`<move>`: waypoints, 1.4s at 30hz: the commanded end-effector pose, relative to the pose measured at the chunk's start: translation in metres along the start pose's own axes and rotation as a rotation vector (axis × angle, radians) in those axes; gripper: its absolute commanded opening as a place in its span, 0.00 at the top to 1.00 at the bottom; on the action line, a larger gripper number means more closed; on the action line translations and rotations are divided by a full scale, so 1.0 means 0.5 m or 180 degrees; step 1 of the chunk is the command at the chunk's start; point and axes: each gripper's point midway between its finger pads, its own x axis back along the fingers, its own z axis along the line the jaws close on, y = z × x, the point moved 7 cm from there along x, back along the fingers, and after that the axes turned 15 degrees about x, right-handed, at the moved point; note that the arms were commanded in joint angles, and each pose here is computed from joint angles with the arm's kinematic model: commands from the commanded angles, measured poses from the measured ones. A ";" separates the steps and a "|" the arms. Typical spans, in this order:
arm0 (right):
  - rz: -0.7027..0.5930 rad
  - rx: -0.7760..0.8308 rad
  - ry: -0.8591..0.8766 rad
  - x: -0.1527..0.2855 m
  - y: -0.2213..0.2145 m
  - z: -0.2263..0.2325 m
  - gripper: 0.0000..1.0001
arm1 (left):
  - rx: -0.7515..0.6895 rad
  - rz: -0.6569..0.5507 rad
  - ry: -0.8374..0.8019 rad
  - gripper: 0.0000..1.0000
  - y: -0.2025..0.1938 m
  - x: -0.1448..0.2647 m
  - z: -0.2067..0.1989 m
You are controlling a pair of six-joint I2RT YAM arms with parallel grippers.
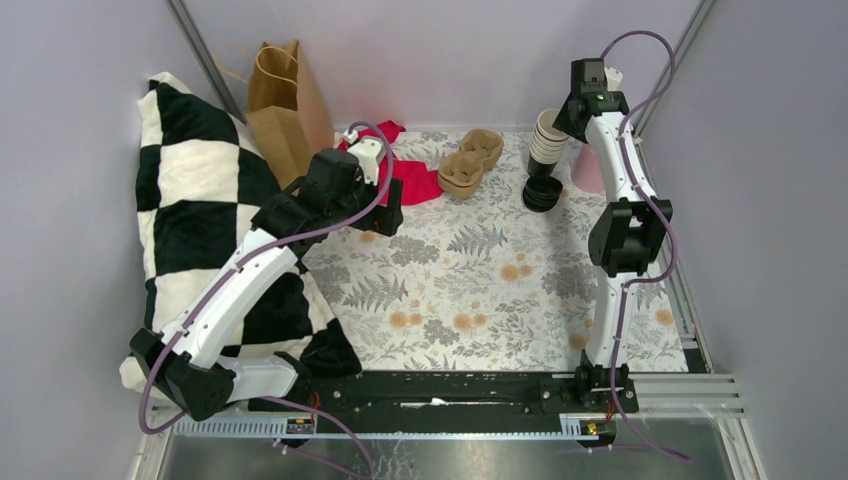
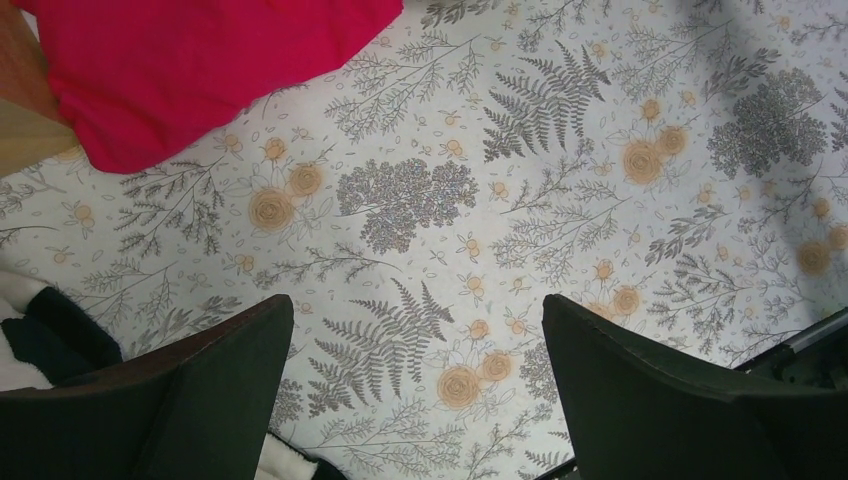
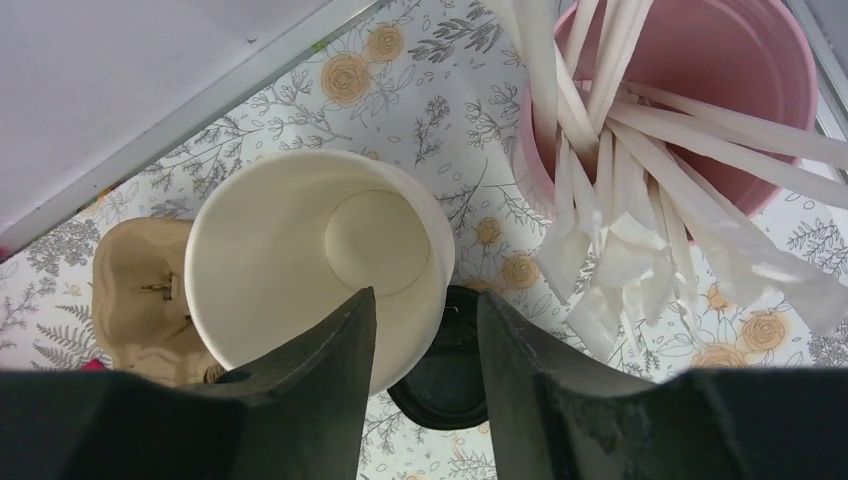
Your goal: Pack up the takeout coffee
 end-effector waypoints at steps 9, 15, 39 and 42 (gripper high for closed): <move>-0.0184 0.0082 -0.0094 -0.010 0.031 -0.004 0.72 | -0.0055 -0.0201 -0.0016 0.01 0.038 0.007 -0.011; -0.0218 0.0110 -0.0116 0.000 0.037 -0.009 0.76 | -0.0051 -0.0183 -0.0039 0.01 0.038 0.003 -0.013; -0.0437 0.0041 0.0013 0.046 0.080 -0.005 1.00 | -0.0055 -0.0265 -0.0030 0.01 0.038 0.021 -0.013; -0.0502 0.0020 0.0060 0.067 0.093 -0.006 1.00 | -0.0052 -0.0269 -0.0037 0.01 0.038 0.022 -0.015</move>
